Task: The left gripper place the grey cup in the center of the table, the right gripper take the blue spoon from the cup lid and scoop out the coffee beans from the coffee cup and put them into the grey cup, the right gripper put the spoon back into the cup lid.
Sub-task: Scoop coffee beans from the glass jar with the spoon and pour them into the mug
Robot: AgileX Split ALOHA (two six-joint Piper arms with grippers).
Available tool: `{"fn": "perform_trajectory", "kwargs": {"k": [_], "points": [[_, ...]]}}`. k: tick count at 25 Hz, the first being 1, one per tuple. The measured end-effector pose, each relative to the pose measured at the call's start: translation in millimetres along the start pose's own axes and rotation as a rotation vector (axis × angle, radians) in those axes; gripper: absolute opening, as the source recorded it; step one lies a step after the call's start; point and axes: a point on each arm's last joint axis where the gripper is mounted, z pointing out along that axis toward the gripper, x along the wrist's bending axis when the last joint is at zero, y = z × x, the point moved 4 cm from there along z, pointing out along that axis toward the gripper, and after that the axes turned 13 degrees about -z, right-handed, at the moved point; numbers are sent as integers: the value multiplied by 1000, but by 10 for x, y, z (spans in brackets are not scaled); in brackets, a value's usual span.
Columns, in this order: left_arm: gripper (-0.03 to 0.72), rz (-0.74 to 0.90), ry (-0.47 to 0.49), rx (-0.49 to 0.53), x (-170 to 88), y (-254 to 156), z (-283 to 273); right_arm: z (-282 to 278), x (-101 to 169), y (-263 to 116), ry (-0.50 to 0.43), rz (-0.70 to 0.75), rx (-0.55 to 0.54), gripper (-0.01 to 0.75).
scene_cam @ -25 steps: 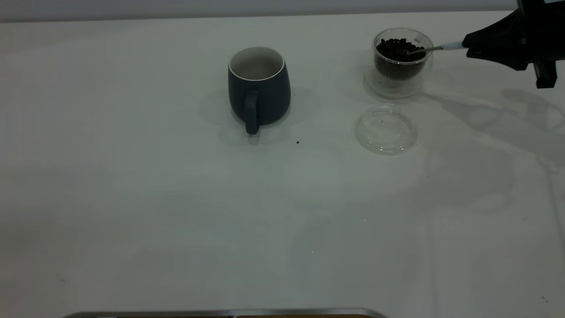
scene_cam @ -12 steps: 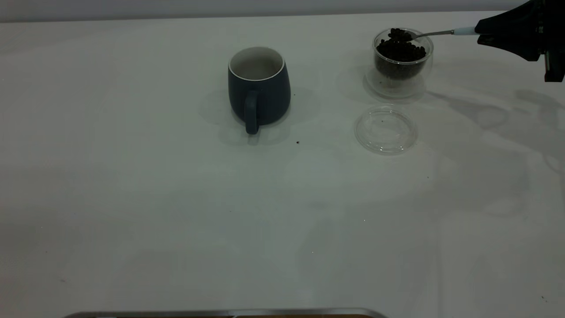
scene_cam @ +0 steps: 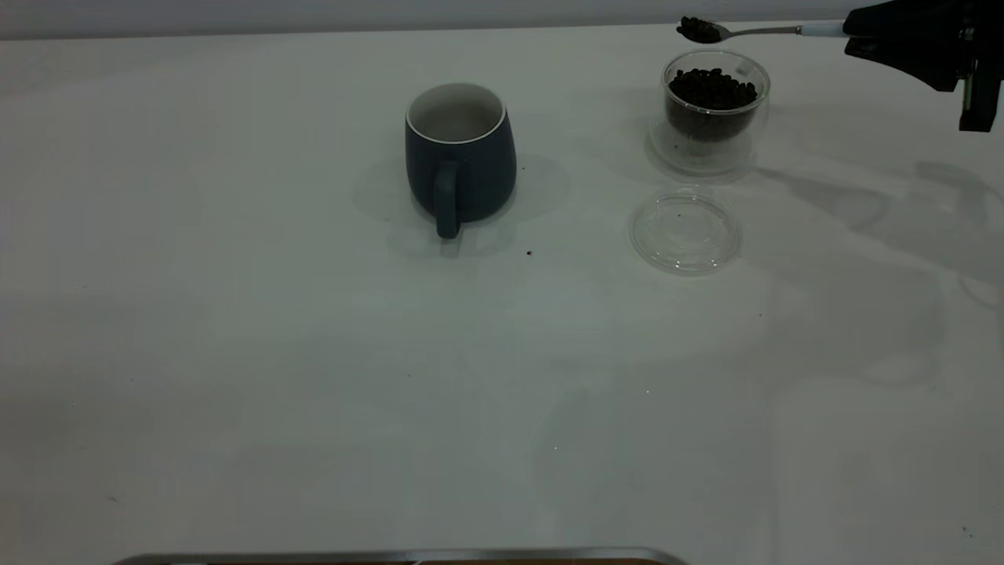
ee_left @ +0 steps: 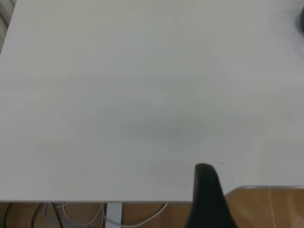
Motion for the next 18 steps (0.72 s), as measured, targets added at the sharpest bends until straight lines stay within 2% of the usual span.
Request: {"fn": "perform_trajectory", "kwargs": {"k": [10,18], "points": [[567,0,0,0,0,0,0,404,280,-218,58,-27,80,113],[567,0,0,0,0,0,0,851,580,-529,79,-71,200,113]]}}
